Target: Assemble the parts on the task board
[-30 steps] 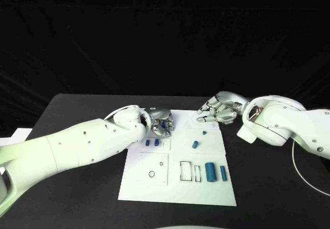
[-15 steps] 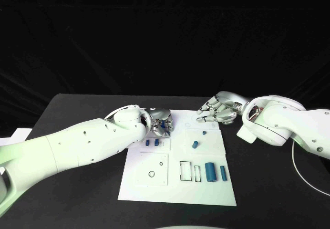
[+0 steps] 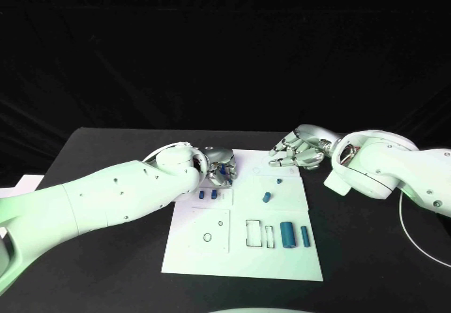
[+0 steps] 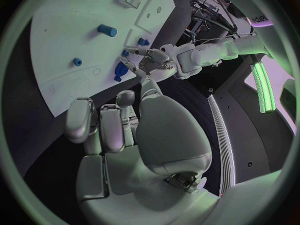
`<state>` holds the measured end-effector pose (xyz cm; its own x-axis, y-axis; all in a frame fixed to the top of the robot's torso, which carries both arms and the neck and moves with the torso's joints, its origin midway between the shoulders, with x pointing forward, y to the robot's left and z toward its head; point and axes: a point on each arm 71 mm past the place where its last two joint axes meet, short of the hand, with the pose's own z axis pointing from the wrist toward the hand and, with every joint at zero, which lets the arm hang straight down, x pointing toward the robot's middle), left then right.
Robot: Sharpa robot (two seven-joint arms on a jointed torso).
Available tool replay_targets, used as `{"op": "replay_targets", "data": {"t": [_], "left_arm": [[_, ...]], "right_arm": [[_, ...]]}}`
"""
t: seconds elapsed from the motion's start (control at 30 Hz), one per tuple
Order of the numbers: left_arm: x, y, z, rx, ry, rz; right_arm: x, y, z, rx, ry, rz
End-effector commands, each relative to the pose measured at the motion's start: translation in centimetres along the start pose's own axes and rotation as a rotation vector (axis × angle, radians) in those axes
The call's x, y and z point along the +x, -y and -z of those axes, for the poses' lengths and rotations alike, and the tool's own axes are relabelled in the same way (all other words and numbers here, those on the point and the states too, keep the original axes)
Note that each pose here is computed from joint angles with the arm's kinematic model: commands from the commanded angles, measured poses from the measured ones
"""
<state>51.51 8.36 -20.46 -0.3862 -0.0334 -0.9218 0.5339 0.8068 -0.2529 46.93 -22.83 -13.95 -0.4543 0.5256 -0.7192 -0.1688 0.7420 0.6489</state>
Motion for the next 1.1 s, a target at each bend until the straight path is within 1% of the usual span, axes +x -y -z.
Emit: {"op": "replay_targets", "data": {"t": [0.03, 0.7, 0.83, 1.1], "left_arm": [[0.71, -0.24, 0.03, -0.026, -0.053, -0.018], [0.82, -0.12, 0.05, -0.030, -0.067, -0.023], [0.74, -0.03, 0.03, -0.024, -0.055, -0.023], [0.45, 0.22, -0.02, -0.004, -0.011, -0.016]], "right_arm": [[0.16, -0.09, 0.00, -0.009, -0.015, 0.005], [0.18, -0.12, -0.03, -0.010, -0.017, 0.005], [0.19, -0.14, -0.03, -0.011, -0.017, 0.005], [0.22, -0.19, -0.04, -0.013, -0.017, 0.005]]}}
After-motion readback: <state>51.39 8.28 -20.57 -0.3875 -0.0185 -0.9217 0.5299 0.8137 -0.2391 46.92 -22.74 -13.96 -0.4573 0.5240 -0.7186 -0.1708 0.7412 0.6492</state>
